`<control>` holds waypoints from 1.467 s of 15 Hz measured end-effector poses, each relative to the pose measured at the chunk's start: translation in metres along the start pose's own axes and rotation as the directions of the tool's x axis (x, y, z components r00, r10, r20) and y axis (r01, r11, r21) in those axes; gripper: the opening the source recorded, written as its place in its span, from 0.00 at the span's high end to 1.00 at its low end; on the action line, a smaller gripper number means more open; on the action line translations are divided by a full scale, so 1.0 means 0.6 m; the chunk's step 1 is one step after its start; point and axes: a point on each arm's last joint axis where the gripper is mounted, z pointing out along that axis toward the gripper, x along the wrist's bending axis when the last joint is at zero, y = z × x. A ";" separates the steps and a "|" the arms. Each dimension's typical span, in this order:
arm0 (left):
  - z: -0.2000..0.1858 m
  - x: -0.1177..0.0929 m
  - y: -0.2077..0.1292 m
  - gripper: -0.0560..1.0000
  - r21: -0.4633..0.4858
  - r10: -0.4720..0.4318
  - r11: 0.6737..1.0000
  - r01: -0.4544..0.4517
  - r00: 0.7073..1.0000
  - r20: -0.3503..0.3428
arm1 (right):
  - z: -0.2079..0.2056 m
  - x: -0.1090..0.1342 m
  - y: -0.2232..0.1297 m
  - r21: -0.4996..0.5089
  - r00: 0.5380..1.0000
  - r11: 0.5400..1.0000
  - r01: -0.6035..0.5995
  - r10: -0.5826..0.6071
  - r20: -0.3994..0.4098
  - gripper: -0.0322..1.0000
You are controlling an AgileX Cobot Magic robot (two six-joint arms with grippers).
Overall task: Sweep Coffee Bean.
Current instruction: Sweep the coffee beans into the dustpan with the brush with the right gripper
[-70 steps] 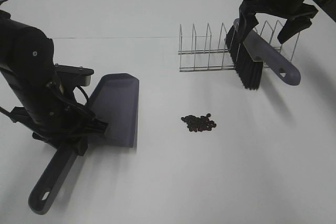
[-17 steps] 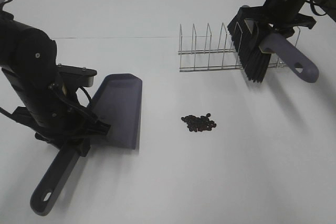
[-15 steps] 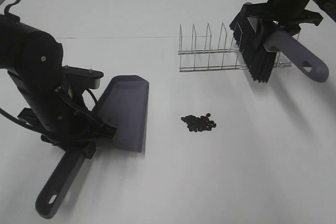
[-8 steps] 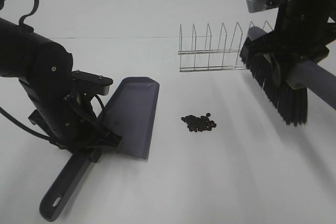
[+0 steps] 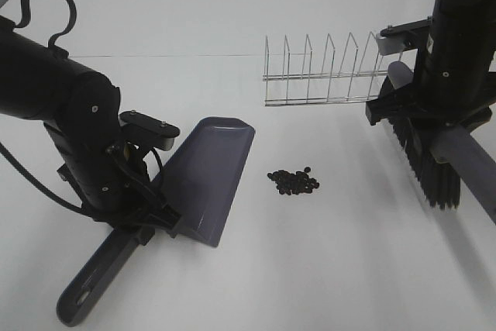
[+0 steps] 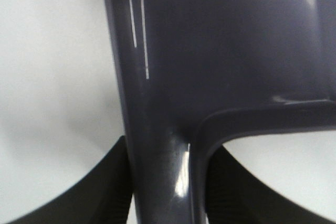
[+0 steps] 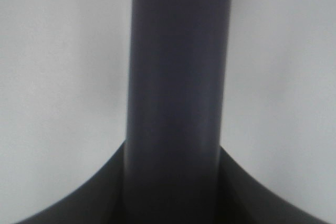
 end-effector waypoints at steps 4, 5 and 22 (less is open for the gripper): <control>0.000 0.000 0.000 0.63 -0.001 0.007 1.000 -0.007 1.000 0.000 | 0.016 0.040 -0.005 0.022 0.999 0.998 0.053 -0.053 0.010 0.68; 0.000 0.000 0.000 0.63 -0.002 0.007 1.000 -0.007 1.000 0.000 | 0.019 0.057 -0.009 0.024 0.996 0.996 0.086 -0.086 0.021 0.68; 0.001 0.000 0.001 0.63 -0.008 0.046 0.999 -0.046 0.999 0.000 | 0.077 0.316 -0.005 0.126 0.871 0.992 -0.008 0.068 -0.487 0.68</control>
